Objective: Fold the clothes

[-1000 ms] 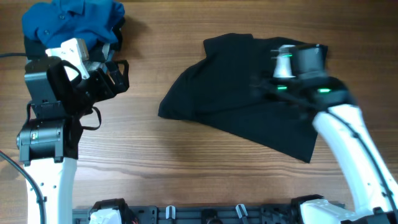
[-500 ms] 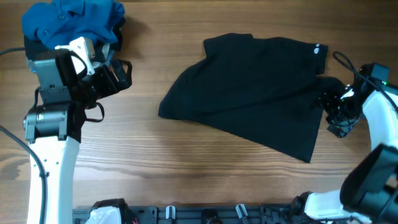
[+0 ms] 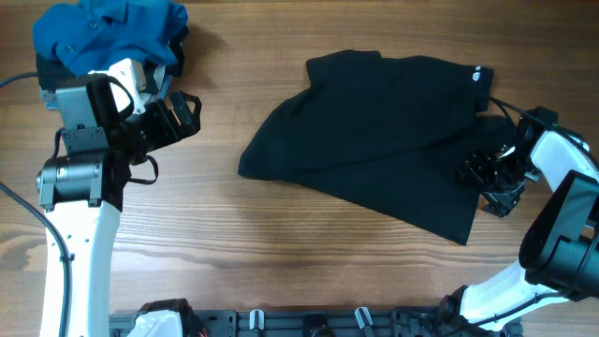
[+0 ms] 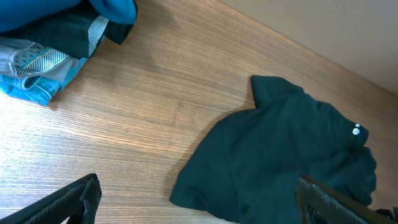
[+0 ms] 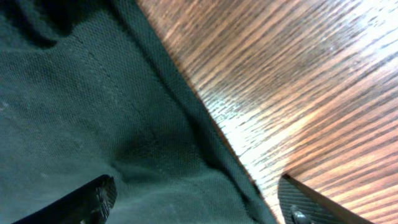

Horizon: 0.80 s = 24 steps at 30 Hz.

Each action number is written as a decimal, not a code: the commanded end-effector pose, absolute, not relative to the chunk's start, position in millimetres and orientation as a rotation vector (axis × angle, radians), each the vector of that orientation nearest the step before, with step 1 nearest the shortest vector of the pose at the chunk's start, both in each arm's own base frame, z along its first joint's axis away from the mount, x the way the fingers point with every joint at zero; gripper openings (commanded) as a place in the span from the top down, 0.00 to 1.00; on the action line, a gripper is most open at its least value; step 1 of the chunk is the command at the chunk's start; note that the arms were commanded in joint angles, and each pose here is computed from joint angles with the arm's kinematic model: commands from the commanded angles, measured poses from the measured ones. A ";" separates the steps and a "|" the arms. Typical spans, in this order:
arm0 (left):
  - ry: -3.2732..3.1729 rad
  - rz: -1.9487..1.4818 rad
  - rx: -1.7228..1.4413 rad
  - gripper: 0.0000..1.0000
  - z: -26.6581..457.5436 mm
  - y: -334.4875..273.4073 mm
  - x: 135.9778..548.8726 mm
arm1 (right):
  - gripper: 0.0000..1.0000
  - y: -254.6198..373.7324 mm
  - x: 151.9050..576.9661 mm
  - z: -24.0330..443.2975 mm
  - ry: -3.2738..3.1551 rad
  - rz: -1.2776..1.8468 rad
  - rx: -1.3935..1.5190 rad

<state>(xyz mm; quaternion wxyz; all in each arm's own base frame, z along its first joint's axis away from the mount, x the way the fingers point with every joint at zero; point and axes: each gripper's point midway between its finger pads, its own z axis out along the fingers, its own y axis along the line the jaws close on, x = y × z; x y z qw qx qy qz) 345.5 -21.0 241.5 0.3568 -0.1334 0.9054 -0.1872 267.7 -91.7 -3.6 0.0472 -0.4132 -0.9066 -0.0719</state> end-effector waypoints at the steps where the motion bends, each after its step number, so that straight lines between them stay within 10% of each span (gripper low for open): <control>1: 2.321 -0.505 -0.335 0.00 250.1 -24.9 347.7 | 0.27 -91.1 257.6 -25.4 -2.767 -0.194 -1.230; 4: 2.321 -0.505 -0.335 0.00 250.0 -24.8 347.8 | 0.80 -90.6 253.7 -30.9 -2.781 -0.186 -1.208; 6: 2.321 -0.505 -0.335 0.00 250.0 -24.8 347.7 | 0.96 -102.2 249.4 -29.9 -2.757 -0.092 -1.276; 19: 2.389 -0.543 -0.261 0.00 234.7 -51.9 349.3 | 0.94 -261.1 199.2 107.2 -2.406 0.341 -2.138; 22: 2.443 -0.571 -0.197 0.00 220.4 -74.4 352.0 | 0.56 -272.0 193.0 120.7 -2.435 0.267 -2.172; 24: 2.489 -0.590 -0.146 0.00 206.1 -92.6 354.6 | 0.47 -275.4 185.7 123.0 -2.422 0.247 -2.193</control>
